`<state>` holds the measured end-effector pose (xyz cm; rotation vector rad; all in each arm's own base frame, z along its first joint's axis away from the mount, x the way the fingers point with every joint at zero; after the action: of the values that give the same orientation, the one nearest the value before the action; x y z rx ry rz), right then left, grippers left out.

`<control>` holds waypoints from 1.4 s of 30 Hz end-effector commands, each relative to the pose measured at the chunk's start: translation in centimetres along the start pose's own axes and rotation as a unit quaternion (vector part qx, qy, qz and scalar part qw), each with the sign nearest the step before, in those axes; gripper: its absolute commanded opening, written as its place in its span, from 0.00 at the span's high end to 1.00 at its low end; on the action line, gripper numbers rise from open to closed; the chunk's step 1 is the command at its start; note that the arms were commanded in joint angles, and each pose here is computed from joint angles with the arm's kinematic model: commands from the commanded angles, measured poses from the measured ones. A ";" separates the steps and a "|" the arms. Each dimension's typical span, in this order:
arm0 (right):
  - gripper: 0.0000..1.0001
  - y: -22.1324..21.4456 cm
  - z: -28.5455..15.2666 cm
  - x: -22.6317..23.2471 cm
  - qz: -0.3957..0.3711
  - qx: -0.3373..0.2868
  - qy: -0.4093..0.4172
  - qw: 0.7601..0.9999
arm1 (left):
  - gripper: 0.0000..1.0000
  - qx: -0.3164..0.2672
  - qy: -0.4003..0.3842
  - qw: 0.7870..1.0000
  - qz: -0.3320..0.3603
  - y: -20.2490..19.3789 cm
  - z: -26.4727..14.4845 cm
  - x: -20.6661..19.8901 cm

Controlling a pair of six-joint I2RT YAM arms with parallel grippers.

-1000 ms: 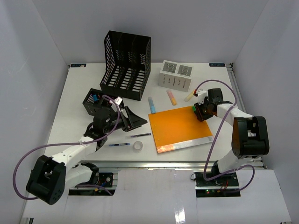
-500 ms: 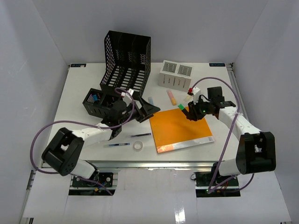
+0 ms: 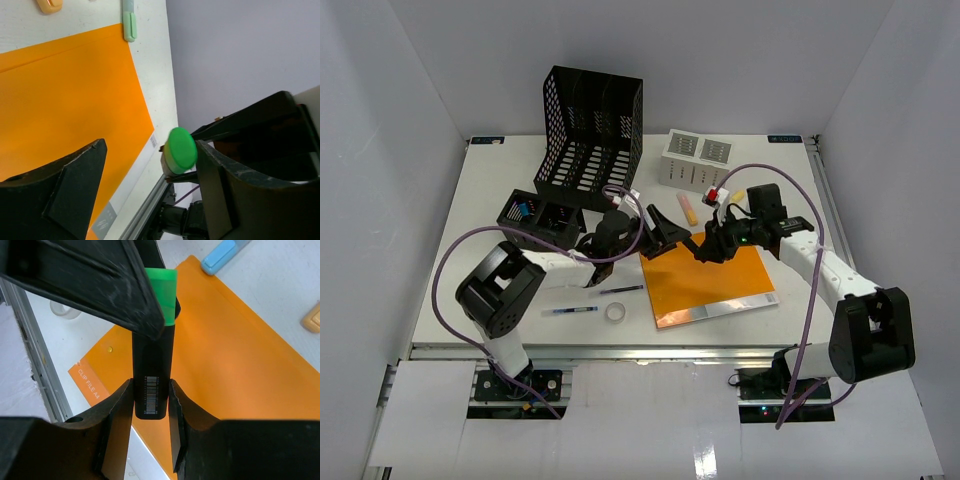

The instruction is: Organize the desk

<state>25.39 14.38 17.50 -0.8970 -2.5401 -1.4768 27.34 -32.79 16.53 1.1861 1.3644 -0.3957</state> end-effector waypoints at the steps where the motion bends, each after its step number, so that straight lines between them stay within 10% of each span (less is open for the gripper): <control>1: 0.92 1.9 -0.5 0.8 -0.029 -0.038 0.013 0.999 | 0.25 -0.021 -0.017 1.000 0.006 0.9 1.1 -1.9; 16: 0.86 1.2 0.0 -0.1 -0.024 -0.026 -0.018 0.999 | 0.84 -0.013 -0.017 1.000 0.006 0.2 0.7 -2.0; 20: 0.59 1.1 0.1 0.0 -0.025 -0.025 -0.012 0.999 | 0.98 -0.011 -0.023 1.000 0.009 0.1 0.4 -2.3; 21: 0.40 1.1 0.1 0.1 -0.027 -0.025 -0.008 0.999 | 1.00 -0.011 -0.025 1.000 0.013 0.2 0.2 -2.5; 26: 0.04 1.2 -0.5 0.7 -0.051 -0.034 0.012 0.998 | 1.00 -0.017 -0.001 0.998 0.067 0.8 -1.1 -3.0; 42: 0.03 1.0 -3.0 0.9 -0.099 -0.074 0.032 0.992 | 1.00 -0.149 0.310 0.915 0.212 12.2 -17.8 1.3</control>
<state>24.80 12.80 20.43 -0.6558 -2.5760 -1.7295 27.98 -18.34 24.58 1.2471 1.4247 0.2828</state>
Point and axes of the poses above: each gripper's point midway between its finger pads, its own z axis out along the fingers, its own x axis along the line the jaws close on, y = z × x, the point moved 7 cm from there along -z, back along the fingers, and after that the axes turned 5 degrees about z, right-handed, at the moved point
